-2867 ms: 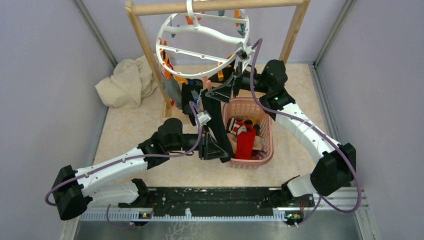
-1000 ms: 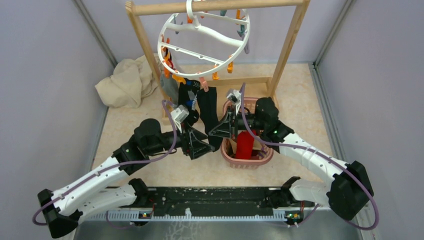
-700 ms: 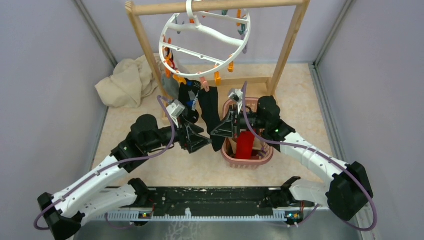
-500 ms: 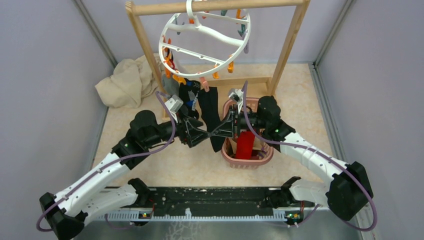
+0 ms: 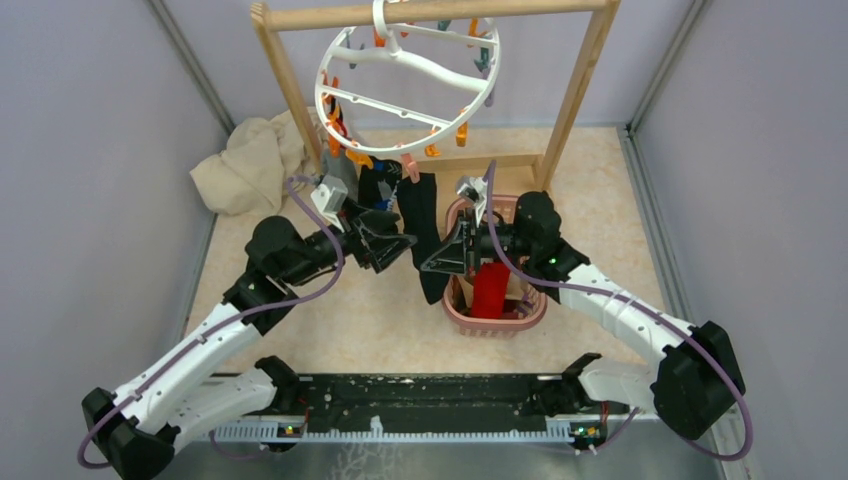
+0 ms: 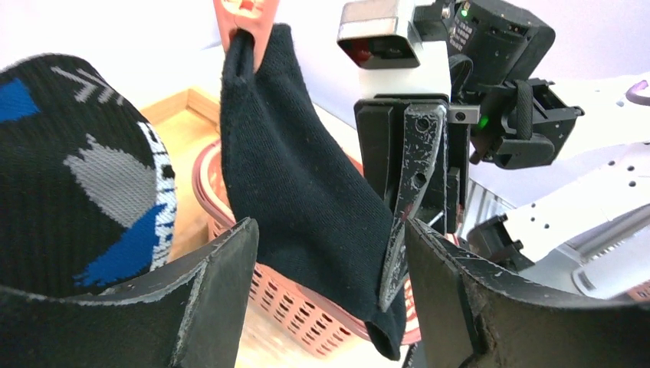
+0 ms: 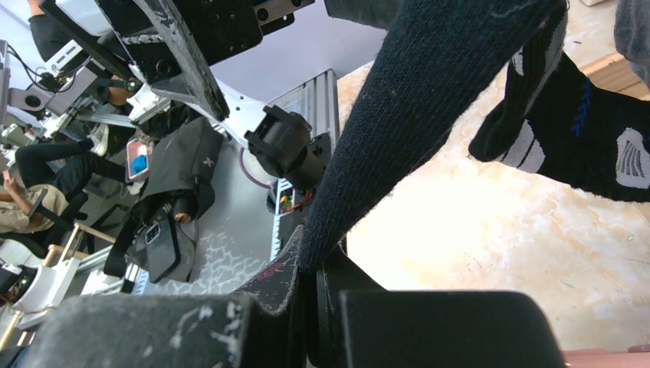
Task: Remove the socks clipped to the hanger
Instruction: Remove the sock from the hanger.
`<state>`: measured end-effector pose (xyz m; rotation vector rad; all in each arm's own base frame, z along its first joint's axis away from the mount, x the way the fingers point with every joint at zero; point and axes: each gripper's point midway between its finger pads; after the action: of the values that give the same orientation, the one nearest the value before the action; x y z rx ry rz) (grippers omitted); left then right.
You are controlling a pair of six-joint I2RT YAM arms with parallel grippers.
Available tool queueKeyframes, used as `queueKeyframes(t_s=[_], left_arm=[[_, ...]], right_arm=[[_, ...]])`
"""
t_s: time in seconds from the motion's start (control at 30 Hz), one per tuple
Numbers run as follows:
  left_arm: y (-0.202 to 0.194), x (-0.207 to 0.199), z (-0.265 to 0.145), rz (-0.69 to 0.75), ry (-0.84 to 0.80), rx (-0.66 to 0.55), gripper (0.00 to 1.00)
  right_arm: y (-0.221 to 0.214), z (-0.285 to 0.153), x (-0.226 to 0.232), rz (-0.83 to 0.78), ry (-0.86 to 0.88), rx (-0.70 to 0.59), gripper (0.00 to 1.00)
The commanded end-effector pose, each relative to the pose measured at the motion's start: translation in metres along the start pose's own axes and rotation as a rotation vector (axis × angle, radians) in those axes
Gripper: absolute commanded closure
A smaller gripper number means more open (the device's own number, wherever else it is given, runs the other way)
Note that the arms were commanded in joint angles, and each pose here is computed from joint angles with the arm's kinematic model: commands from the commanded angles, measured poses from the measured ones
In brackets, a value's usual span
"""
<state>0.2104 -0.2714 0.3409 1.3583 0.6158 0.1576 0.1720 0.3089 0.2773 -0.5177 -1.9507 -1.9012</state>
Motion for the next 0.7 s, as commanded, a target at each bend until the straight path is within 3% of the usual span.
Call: queueKeyframes(t_s=[0.0, 0.67], left_arm=[[0.027, 0.003, -0.002, 0.087, 0.006, -0.149, 0.24], [0.062, 0.001, 0.022, 0.160, -0.049, -0.336, 0.28]], right_arm=[[0.017, 0.001, 0.009, -0.060, 0.040, -0.036, 1.00], [0.016, 0.001, 0.013, -0.058, 0.059, -0.012, 1.00]])
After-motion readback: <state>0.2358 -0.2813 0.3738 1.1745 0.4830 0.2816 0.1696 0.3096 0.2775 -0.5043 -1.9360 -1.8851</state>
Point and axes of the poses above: each gripper's point midway between its finger pads, its own z axis out along the fingers, its own x axis along the line the jaws close on, y = z × x
